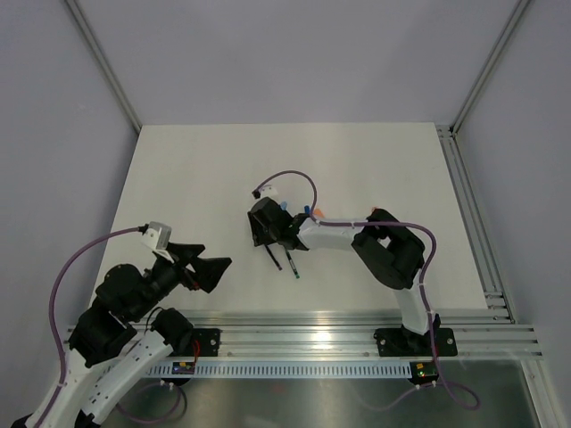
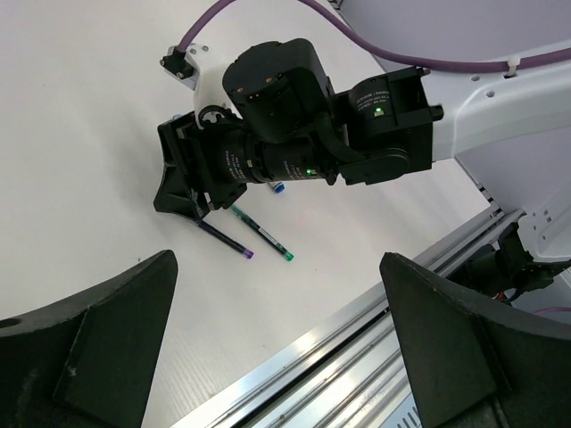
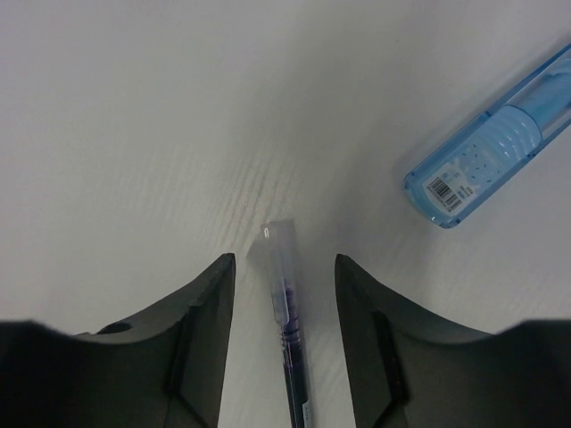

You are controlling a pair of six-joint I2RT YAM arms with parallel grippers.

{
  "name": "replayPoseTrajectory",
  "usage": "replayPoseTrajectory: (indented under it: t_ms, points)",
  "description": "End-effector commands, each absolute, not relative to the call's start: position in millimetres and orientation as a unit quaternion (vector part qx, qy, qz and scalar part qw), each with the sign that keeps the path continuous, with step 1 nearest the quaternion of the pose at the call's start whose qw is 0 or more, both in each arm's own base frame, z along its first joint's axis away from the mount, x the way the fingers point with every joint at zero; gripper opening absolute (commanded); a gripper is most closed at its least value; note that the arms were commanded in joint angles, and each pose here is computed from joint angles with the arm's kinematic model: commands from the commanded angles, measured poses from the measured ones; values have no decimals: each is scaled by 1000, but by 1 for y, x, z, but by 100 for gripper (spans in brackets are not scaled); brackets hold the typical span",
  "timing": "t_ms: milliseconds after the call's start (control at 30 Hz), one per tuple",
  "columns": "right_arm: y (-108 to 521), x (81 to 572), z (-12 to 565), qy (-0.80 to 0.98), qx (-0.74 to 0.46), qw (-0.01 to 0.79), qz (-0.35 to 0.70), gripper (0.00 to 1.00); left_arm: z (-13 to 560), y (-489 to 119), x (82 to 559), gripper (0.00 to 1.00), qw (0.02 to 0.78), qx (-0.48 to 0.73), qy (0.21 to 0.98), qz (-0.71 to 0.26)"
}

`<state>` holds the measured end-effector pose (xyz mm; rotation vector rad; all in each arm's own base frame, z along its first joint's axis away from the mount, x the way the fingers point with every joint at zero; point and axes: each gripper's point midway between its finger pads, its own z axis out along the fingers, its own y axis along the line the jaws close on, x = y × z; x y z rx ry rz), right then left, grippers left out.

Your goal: Insert the pens into the pen caps

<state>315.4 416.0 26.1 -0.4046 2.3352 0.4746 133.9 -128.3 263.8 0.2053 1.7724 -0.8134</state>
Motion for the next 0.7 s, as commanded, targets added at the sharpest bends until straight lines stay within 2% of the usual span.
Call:
replayPoseTrajectory:
  t_ms: [0, 133, 167, 200, 233, 367, 433, 467, 567, 600, 633, 667]
  points:
    - [419, 328, 100, 875, -137, 410, 217, 59, 265, -132, 140, 99, 561, 93, 749, -341]
    - [417, 316, 159, 849, -133, 432, 274, 69, 265, -132, 139, 99, 559, 94, 750, -341]
    - [410, 308, 184, 836, -129, 445, 294, 77, 266, -132, 139, 99, 560, 93, 749, -341]
    - [409, 300, 199, 826, -136, 448, 313, 93, 268, -131, 139, 99, 563, 93, 747, -341]
    - [405, 294, 212, 818, -142, 455, 322, 99, 269, -130, 138, 99, 566, 91, 745, -343]
    - [358, 258, 283, 776, -149, 513, 336, 100, 278, -128, 136, 99, 574, 90, 735, -349]
    - [328, 247, 299, 770, -142, 531, 325, 99, 296, -127, 134, 99, 588, 86, 721, -356]
    - [302, 234, 321, 752, -128, 552, 336, 99, 300, -128, 136, 99, 587, 85, 722, -356]
    - [245, 219, 336, 742, -87, 586, 315, 100, 320, -126, 139, 99, 599, 84, 715, -351]
    - [209, 207, 354, 726, -56, 609, 314, 99, 324, -125, 141, 99, 603, 82, 713, -349]
    - [147, 184, 365, 706, -3, 636, 310, 99, 335, -117, 148, 99, 621, 64, 708, -330]
    - [141, 187, 365, 706, 10, 642, 299, 99, 336, -117, 148, 99, 623, 64, 706, -330]
